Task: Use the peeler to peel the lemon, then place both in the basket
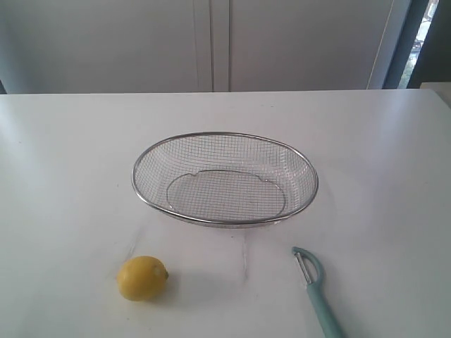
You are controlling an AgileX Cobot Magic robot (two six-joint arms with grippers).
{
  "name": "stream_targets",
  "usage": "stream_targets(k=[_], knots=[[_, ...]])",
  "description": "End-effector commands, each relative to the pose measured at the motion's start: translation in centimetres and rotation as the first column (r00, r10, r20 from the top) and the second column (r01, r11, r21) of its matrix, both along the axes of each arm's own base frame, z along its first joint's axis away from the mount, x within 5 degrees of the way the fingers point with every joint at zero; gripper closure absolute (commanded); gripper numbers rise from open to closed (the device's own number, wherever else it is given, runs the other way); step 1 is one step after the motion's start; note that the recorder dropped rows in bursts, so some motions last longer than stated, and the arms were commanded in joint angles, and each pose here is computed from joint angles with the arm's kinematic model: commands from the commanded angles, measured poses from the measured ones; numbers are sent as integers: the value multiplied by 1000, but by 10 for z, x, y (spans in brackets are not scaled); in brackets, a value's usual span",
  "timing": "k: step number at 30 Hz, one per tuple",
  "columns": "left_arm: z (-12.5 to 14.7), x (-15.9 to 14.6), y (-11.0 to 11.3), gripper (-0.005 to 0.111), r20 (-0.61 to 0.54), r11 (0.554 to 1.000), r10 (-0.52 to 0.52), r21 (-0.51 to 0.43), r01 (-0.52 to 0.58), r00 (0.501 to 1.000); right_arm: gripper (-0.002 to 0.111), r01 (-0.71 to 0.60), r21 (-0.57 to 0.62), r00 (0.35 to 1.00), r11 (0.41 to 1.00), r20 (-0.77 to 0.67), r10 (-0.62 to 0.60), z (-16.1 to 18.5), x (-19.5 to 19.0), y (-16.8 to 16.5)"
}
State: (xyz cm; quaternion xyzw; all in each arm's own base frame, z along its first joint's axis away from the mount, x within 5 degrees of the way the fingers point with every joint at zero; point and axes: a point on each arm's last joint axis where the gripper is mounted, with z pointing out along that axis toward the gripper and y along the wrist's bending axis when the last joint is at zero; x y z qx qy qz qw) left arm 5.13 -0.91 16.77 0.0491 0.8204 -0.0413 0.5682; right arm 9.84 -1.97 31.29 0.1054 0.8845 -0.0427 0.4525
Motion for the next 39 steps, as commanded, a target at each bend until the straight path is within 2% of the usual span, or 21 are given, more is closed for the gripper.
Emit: stream_targets(k=[1, 4, 16, 24, 30, 39], knots=[[-1, 0, 0, 107, 0, 1000, 4, -6, -4, 1000, 108, -6, 39, 987, 999, -158, 12, -6, 12, -1], [-1, 0, 0, 107, 0, 1000, 4, -6, -4, 1000, 108, -20, 64, 968, 998, -247, 35, -11, 21, 0], [-1, 0, 0, 107, 0, 1000, 4, -6, -4, 1000, 108, -39, 112, 911, 993, -404, 82, -30, 45, -1], [-1, 0, 0, 107, 0, 1000, 4, -6, -4, 1000, 108, -154, 261, 864, 953, -432, 258, -44, 63, 12], [-1, 0, 0, 107, 0, 1000, 4, -6, -4, 1000, 108, -161, 294, 840, 942, -461, 287, -51, 70, 15], [-1, 0, 0, 107, 0, 1000, 4, -6, -4, 1000, 108, -271, 314, 771, 910, -496, 400, -60, 77, 41]])
